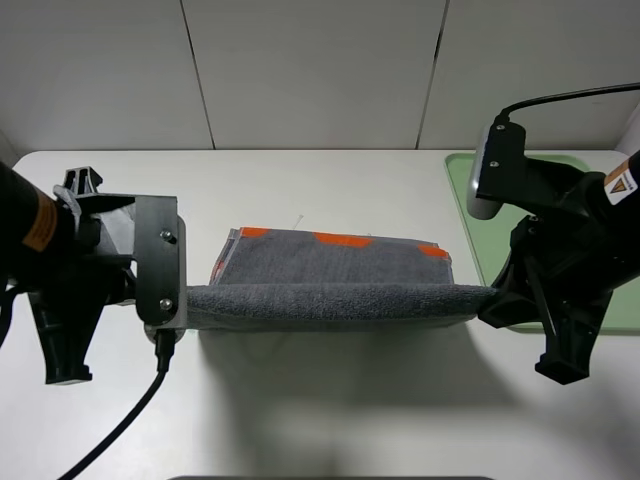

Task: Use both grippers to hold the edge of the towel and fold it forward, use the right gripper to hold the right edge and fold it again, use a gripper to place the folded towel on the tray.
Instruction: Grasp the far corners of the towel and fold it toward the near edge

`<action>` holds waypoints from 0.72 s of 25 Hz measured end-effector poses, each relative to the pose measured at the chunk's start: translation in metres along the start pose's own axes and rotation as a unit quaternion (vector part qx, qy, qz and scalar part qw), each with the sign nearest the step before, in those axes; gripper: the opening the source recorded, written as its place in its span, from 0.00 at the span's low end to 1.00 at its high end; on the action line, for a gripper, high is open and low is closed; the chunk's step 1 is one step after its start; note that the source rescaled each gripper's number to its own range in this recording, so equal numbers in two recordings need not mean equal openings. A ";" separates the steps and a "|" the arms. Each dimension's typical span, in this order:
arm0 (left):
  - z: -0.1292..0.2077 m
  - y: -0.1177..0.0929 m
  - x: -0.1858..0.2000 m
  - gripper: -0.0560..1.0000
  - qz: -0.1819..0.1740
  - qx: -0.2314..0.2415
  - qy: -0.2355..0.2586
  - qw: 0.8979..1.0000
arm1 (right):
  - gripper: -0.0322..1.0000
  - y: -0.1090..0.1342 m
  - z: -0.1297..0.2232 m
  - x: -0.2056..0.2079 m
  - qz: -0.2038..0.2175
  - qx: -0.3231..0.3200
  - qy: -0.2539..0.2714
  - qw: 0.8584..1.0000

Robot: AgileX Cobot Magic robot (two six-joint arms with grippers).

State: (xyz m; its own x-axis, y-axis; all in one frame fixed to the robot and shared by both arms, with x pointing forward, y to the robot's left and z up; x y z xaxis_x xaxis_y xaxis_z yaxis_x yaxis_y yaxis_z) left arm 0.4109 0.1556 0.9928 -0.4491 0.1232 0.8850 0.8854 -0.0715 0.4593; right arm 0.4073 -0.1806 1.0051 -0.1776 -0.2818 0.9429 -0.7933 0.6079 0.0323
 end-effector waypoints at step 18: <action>-0.030 0.052 -0.027 0.05 0.024 -0.010 0.043 0.999 | 0.03 -0.015 -0.010 -0.042 0.006 0.005 0.050 0.999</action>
State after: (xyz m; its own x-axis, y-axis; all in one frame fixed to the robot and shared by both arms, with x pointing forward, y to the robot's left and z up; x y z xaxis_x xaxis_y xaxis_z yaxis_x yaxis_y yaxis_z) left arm 0.4652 0.1193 0.9951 -0.4146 0.0344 0.9093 0.9044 -0.0954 0.4160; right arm 0.4327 -0.1708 0.9681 -0.1272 -0.1986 0.9718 -0.7974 0.6032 0.0189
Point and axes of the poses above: a point on each arm's last joint axis where the gripper is mounted, x pointing back along that axis away from the gripper, y along the wrist's bending axis when the last joint is at zero, z = x × y, the point moved 1 cm from there along -x, pointing out along that axis toward the gripper, and after that the axes turned 13 degrees about -x, right-handed, at the moved point
